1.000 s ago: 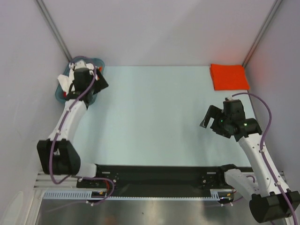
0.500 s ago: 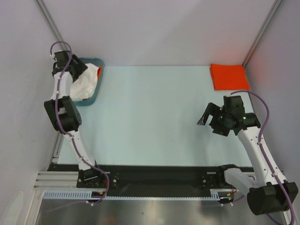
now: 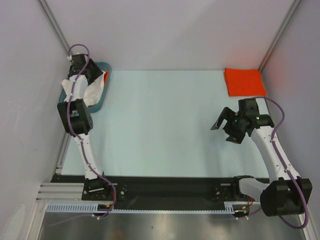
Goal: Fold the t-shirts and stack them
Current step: Grab the tshirt from the pile
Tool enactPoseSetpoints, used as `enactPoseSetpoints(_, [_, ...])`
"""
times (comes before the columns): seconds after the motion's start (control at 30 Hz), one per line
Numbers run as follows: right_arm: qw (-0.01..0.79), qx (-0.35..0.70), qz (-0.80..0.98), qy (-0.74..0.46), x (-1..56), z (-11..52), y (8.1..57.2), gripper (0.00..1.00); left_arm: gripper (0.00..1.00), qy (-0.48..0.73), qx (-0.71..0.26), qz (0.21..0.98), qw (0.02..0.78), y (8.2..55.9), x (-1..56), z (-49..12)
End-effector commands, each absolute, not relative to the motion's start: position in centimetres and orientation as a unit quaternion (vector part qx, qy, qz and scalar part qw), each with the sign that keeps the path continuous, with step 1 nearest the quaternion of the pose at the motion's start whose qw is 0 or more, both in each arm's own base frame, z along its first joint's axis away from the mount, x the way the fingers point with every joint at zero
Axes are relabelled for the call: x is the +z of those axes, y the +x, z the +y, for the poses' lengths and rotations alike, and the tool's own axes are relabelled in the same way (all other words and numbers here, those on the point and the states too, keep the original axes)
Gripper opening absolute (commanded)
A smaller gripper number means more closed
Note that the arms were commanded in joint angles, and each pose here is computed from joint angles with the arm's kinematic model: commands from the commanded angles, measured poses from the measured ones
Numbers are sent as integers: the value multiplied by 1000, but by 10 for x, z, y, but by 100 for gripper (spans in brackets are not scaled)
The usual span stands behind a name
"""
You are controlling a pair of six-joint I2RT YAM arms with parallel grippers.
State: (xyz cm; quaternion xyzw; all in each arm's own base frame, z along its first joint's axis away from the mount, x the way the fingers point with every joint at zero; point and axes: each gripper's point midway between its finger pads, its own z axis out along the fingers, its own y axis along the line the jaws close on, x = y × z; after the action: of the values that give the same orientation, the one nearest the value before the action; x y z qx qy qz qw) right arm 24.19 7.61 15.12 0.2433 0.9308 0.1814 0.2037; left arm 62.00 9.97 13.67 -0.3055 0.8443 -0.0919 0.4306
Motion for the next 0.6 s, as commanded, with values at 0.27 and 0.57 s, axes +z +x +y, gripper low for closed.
enactPoseSetpoints(0.27, [214,201,913,282,159,78,235,99,63,-279,-75,833,472,650,142,90])
enactPoseSetpoints(0.57, [211,192,912,295,156,73,229,99,46,-292,-94,825,474,658,136,84])
